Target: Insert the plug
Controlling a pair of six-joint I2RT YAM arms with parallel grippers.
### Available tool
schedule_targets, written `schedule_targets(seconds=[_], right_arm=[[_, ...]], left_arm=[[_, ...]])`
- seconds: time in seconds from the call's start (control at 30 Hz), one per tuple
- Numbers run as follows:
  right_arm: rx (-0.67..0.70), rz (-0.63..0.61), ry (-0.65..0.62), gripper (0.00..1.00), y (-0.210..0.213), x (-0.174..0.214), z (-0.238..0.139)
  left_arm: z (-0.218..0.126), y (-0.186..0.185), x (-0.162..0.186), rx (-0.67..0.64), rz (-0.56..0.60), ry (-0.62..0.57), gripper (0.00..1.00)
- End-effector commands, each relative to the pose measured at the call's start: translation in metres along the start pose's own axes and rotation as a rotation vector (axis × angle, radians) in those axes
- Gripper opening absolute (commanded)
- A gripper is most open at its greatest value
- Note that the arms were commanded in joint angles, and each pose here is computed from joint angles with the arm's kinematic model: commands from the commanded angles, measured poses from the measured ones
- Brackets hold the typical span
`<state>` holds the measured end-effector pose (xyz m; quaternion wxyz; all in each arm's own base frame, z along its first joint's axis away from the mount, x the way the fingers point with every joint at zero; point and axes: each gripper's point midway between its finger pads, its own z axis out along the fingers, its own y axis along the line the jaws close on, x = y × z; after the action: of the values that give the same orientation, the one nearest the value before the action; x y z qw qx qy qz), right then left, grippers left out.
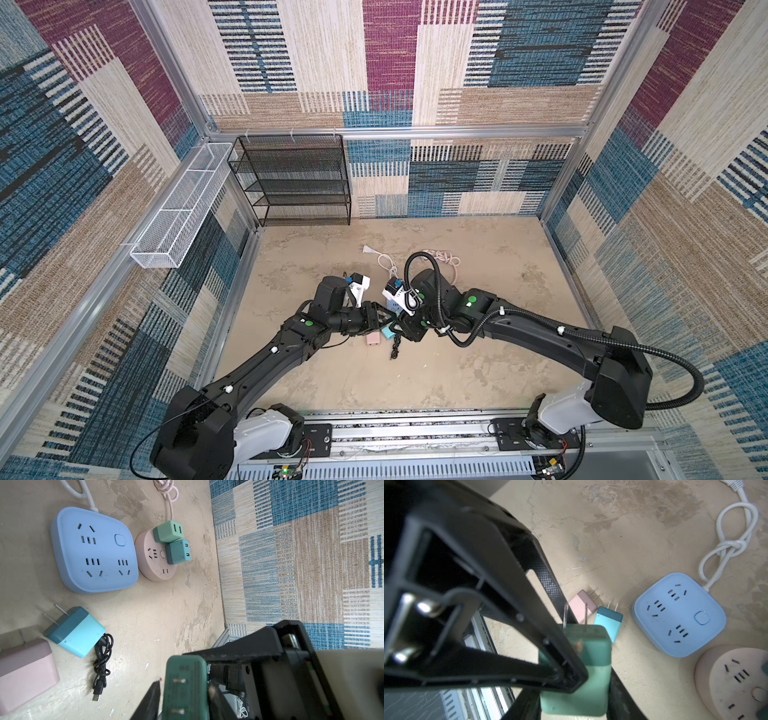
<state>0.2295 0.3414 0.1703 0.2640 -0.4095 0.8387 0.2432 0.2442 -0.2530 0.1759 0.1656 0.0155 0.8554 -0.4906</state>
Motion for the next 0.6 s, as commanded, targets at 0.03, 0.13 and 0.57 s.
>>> schedule_targets(seconds=[0.03, 0.13, 0.57], right_arm=[[0.052, 0.011, -0.055, 0.00, -0.009, -0.018, -0.001], [0.069, 0.012, -0.067, 0.00, -0.011, -0.024, -0.002], [0.133, 0.085, -0.116, 0.54, -0.022, -0.034, -0.008]], left_arm=[[0.000, 0.001, 0.001, 0.006, -0.002, -0.003, 0.33], [0.001, 0.002, 0.001, 0.006, -0.004, -0.005, 0.30], [-0.002, 0.026, -0.013, -0.058, -0.050, -0.148, 0.00]])
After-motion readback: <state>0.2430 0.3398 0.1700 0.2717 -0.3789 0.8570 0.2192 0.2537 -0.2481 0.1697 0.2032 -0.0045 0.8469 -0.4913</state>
